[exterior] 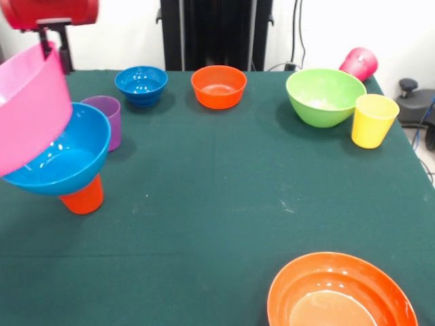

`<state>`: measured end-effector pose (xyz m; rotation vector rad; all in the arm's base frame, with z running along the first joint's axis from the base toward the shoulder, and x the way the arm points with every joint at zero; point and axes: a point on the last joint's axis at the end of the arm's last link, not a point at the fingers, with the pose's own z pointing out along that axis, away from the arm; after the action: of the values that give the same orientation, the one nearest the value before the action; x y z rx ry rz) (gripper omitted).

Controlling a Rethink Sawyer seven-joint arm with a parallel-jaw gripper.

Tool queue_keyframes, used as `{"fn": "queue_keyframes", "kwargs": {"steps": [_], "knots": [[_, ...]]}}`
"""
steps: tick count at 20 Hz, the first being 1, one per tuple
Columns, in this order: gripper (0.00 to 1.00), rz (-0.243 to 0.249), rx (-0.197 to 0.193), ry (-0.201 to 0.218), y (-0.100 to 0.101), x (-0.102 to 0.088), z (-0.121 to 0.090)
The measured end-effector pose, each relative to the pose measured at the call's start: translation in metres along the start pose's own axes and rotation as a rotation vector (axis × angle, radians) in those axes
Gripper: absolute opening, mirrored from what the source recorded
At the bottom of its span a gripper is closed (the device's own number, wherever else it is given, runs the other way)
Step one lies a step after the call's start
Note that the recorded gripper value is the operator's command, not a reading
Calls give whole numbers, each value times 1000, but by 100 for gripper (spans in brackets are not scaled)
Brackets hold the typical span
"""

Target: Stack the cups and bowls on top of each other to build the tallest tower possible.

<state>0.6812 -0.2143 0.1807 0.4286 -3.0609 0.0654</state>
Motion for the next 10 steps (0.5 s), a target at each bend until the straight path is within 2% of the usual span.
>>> {"fn": "queue_keyframes", "kwargs": {"steps": [6, 10], "knots": [[0, 46, 6, -21, -35, 3, 5], [0, 63, 10, -34, -50, 0, 9]]}}
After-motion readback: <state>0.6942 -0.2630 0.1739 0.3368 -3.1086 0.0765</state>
